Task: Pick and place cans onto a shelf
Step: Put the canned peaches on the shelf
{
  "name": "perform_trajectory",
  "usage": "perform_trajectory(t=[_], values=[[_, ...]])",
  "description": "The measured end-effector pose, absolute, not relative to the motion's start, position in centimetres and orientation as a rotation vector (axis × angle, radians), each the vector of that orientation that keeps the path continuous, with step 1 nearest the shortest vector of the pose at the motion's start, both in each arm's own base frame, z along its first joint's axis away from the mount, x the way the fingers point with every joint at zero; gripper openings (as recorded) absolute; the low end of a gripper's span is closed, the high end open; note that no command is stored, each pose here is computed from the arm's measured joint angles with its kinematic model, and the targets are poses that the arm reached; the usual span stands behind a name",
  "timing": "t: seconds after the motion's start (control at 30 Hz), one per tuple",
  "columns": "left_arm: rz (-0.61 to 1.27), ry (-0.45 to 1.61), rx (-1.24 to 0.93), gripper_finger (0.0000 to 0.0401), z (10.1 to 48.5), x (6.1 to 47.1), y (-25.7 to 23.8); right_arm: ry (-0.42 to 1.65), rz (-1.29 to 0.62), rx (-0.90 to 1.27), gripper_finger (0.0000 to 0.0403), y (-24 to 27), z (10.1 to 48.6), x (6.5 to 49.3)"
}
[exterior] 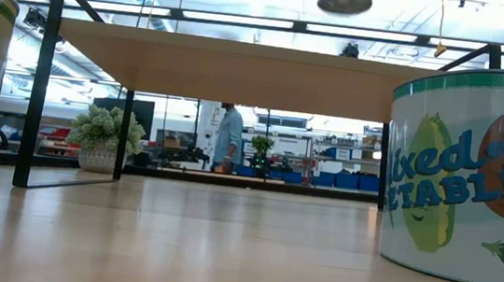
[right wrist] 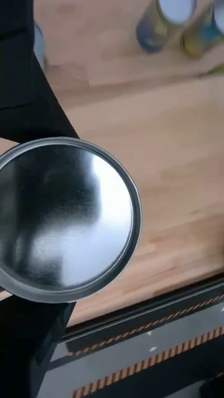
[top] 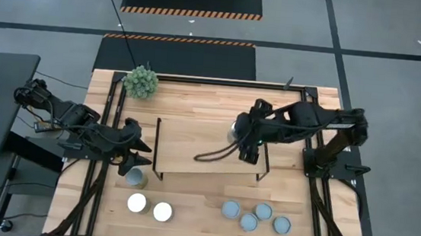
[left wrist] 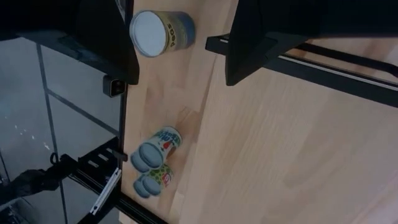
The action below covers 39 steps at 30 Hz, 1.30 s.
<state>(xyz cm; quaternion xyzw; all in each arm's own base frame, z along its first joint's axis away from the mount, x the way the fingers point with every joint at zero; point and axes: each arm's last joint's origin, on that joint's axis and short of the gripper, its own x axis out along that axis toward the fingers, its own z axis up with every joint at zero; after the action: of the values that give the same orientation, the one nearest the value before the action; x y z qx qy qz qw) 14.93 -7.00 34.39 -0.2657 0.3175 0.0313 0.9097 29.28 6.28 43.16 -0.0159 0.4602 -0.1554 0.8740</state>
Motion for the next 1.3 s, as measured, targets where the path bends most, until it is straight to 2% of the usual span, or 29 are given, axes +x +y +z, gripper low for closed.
perform_trajectory(t=[0.2,0.53,0.8,1.3], values=[[0.064,0.655,-0.547,0.0245,34.4,14.9,-7.0,0.921,-0.351,0.103,0.0323,3.7,39.8,28.0],[0.06,0.656,-0.535,0.0245,34.4,14.9,-7.0,1.022,-0.439,0.198,0.0324,0.2,34.3,26.7],[0.059,0.656,-0.537,0.0245,34.4,14.9,-7.0,1.012,-0.509,0.193,0.0324,-1.4,33.8,26.9],[0.031,0.676,-0.554,0.0245,34.4,14.9,-7.1,1.051,-0.452,0.169,0.0349,-1.6,33.7,26.7]])
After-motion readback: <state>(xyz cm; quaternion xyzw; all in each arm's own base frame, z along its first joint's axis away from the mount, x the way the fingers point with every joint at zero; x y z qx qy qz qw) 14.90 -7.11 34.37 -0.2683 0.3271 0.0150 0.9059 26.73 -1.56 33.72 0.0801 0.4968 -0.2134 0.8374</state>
